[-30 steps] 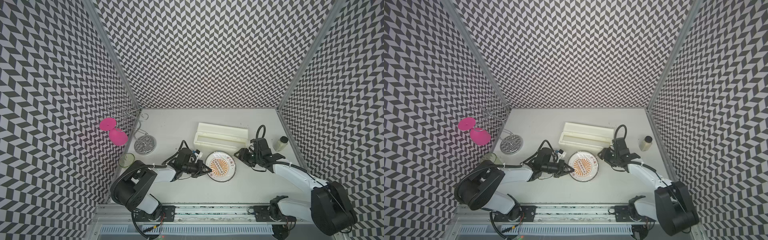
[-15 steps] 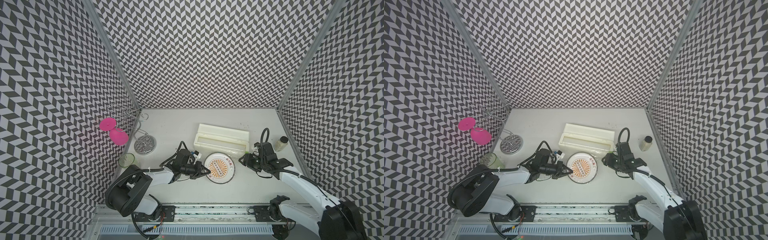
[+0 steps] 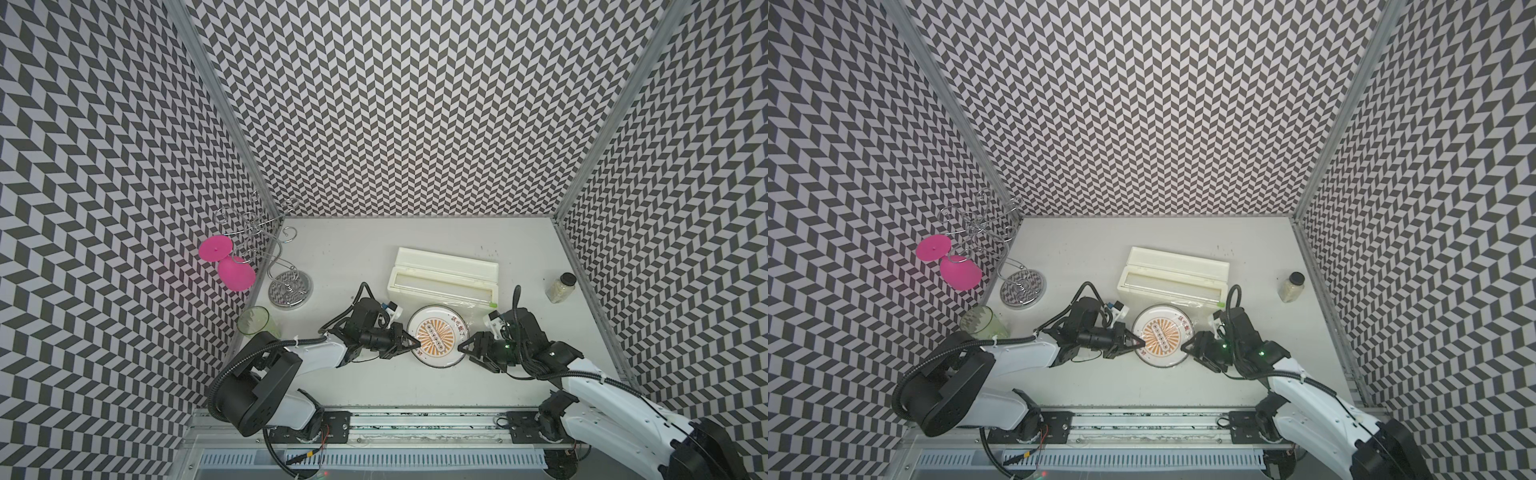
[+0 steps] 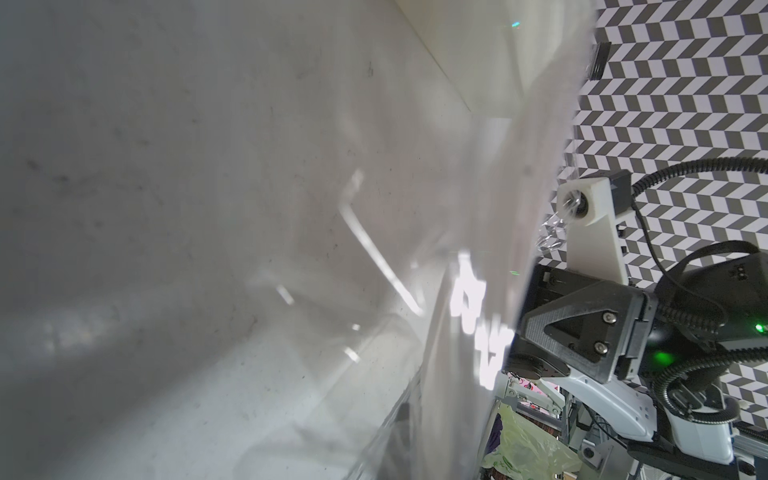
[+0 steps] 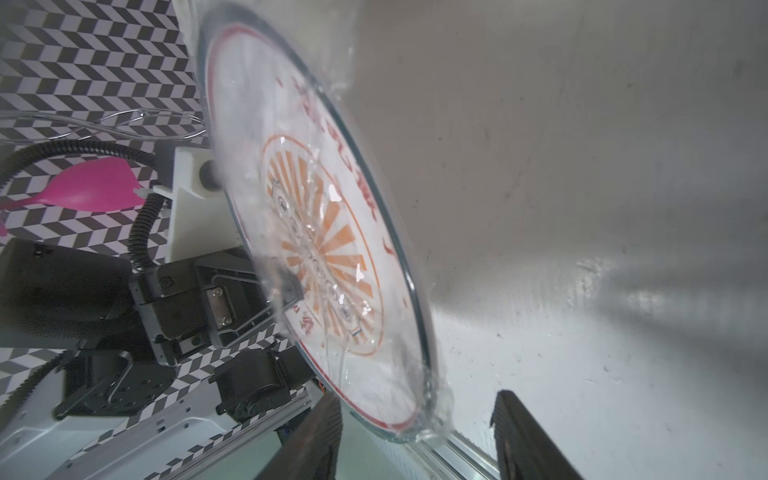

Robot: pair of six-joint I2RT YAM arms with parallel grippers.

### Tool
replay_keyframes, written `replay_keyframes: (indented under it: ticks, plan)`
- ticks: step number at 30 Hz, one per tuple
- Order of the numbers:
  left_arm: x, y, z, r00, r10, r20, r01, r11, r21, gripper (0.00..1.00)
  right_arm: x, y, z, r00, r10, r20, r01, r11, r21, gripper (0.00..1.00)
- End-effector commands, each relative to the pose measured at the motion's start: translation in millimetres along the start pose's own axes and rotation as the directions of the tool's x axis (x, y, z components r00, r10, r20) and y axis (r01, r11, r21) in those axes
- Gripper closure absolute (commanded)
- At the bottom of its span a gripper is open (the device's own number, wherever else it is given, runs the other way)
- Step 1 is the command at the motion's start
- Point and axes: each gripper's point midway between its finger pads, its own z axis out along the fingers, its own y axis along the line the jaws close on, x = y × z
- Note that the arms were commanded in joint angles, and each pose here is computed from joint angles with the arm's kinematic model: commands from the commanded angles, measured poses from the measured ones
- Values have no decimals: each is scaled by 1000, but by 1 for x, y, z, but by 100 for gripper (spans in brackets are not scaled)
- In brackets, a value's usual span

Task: Wrap the plate with plastic wrap
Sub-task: Cover the plate with plastic wrap.

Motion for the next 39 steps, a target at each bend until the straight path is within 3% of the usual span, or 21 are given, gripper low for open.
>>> replay_keyframes:
  ticks: [1,4,8,15,23,30,34,39]
  plan:
    - [-5,-23,-2,999,54,3,-54,997,49,100,-16,30,1,998,-13,65,20,994,-105,47]
    - [-7,-27,-3,998,55,6,-55,997,57,100,-22,32,2,995,-5,100,17,992,-123,56]
    - [-14,-42,-5,998,67,15,-68,995,73,100,-30,41,-1,990,13,140,10,986,-164,78]
    - [-44,-80,-26,994,83,78,-91,990,108,100,-72,77,-43,939,41,341,40,973,-226,100]
    - [-101,-152,-49,964,205,172,-227,966,124,100,-137,136,-92,880,-80,467,190,963,-192,100]
    - [-124,-201,-66,930,286,232,-322,938,133,100,-163,176,-119,840,-169,516,291,942,-166,100]
    - [-113,-194,-70,931,286,228,-318,941,116,100,-150,169,-109,880,-164,445,270,945,-184,100]
    - [-84,-158,-68,947,249,204,-271,958,90,100,-123,139,-97,909,-100,404,204,953,-223,100]
